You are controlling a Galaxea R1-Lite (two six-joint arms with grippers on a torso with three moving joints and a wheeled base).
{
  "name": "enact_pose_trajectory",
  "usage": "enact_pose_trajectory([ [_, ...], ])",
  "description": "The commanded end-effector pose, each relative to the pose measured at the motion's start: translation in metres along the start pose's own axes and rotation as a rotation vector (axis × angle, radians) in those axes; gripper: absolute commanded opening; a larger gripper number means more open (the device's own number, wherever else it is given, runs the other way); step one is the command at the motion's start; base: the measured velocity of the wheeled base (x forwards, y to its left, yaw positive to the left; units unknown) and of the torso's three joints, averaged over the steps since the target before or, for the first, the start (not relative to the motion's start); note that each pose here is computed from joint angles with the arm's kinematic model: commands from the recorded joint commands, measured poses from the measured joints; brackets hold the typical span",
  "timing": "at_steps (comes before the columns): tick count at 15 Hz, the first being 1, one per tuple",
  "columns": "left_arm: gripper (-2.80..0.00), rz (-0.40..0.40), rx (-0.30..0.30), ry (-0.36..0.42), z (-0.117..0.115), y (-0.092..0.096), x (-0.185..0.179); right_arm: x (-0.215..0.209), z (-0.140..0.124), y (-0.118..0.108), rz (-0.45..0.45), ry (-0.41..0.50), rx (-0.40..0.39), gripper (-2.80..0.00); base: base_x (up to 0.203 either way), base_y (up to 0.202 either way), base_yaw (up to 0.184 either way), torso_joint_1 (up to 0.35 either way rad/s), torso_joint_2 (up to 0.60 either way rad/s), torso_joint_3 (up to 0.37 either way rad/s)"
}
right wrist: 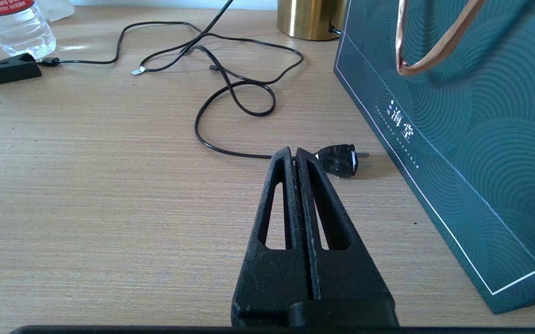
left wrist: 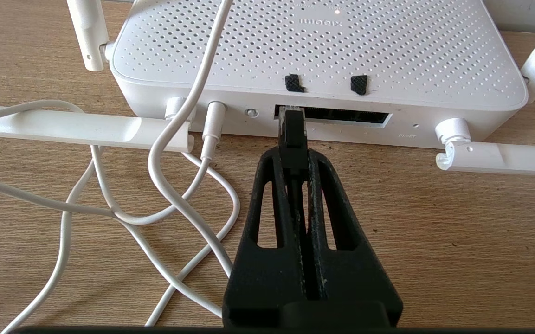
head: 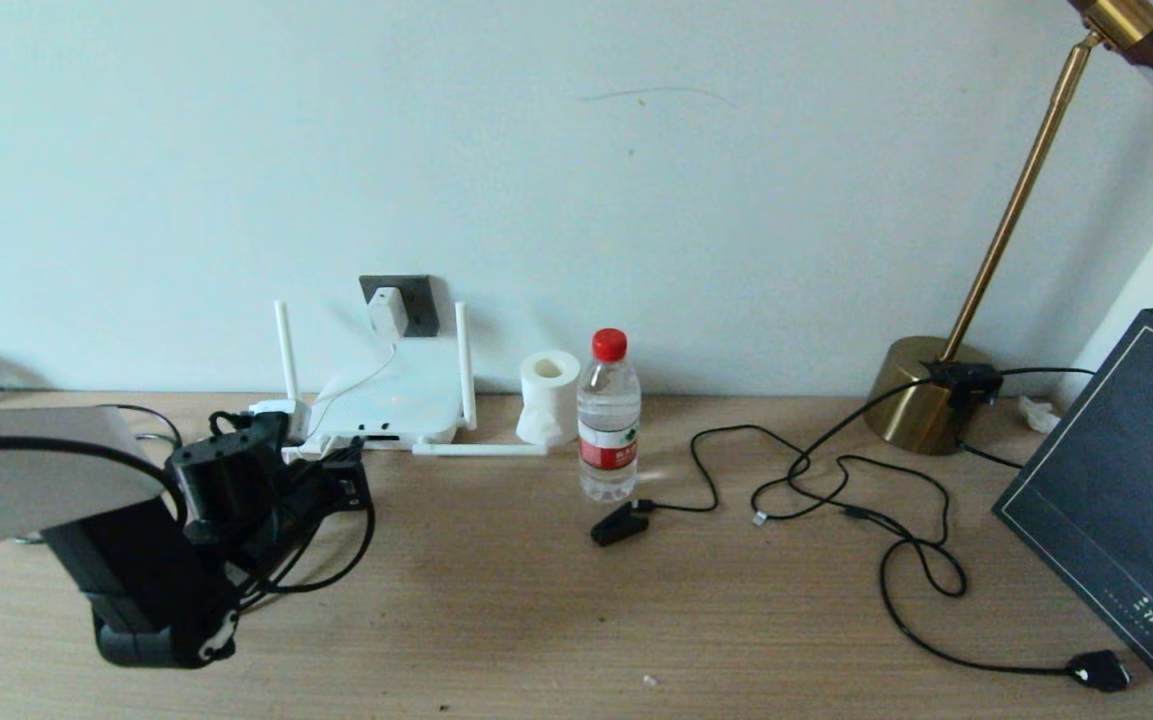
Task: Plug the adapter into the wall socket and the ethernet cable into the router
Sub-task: Plug cable into router interface
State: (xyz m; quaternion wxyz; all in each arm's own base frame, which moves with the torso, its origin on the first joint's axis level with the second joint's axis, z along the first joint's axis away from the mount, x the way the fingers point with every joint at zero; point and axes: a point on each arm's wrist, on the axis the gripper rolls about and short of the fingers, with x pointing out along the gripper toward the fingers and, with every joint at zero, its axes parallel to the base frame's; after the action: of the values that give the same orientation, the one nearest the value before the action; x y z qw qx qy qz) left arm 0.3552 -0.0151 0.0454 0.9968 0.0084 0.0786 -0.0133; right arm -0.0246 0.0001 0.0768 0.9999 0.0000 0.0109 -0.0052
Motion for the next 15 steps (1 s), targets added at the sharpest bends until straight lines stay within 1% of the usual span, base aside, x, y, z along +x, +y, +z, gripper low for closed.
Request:
enact_pose_trajectory([
  [1, -2.80, 0.001, 0.000, -0.010, 0.0016, 0.0003, 0.0000, 0.0001, 0.0001, 0.0000, 0.000, 0.001, 0.000, -2.80, 0.000, 0.000, 0.000, 0.000, 0.00, 0.000],
  [15, -2.80, 0.001, 0.000, -0.015, 0.0027, 0.0003, 0.0003, 0.0001, 0.0001, 0.0000, 0.000, 0.001, 0.000, -2.80, 0.000, 0.000, 0.000, 0.000, 0.00, 0.000],
])
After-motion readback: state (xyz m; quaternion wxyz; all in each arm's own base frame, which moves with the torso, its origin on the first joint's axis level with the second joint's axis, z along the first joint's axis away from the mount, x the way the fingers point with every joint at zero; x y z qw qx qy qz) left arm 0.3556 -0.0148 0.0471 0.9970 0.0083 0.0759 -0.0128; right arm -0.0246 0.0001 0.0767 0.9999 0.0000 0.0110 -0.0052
